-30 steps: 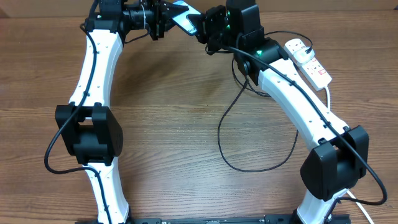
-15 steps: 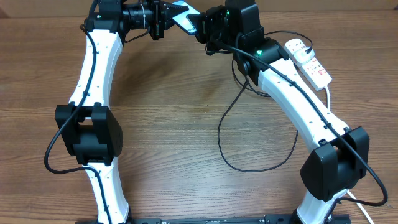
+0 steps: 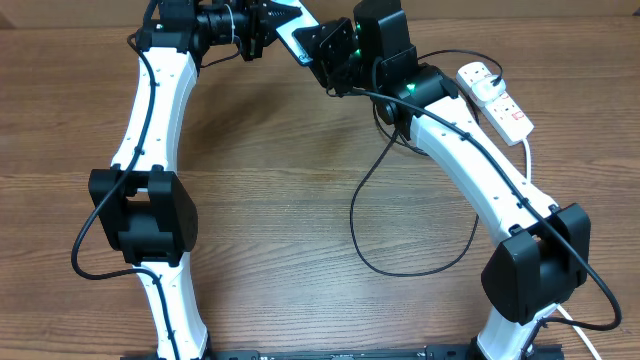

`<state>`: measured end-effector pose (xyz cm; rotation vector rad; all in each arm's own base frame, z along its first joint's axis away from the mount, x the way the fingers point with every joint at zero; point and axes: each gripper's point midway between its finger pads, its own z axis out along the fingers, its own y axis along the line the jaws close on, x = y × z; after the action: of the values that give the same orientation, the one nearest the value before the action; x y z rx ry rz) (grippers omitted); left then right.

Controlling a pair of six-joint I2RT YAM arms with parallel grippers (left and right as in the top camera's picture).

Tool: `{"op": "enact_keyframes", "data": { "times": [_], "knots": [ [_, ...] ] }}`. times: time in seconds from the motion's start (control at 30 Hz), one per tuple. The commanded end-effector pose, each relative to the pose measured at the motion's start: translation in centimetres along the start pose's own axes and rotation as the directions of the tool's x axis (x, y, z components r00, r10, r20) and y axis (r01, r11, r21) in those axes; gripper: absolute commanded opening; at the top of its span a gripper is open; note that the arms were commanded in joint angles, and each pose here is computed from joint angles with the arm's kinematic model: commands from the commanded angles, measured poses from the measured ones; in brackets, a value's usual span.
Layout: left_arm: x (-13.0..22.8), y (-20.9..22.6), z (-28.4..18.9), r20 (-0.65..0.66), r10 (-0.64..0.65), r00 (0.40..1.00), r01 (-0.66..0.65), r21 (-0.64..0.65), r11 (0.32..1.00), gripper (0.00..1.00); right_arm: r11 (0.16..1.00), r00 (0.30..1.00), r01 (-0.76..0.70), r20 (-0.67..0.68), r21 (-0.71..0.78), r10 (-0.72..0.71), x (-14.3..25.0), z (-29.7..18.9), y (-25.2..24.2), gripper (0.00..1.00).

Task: Plug charger to phone and switch on socket

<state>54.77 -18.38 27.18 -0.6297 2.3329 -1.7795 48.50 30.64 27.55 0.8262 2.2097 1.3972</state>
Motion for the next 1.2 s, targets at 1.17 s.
{"op": "enact_keyframes", "data": {
  "times": [1.17],
  "knots": [
    [1.4,9.0,-9.8,-0.083,0.164,0.983,-0.18,-0.244,0.953,0.04,0.71,0.874,0.481,-0.344,0.515,-0.343,-5.8,-10.5,-17.5,0.64]
  ]
}}
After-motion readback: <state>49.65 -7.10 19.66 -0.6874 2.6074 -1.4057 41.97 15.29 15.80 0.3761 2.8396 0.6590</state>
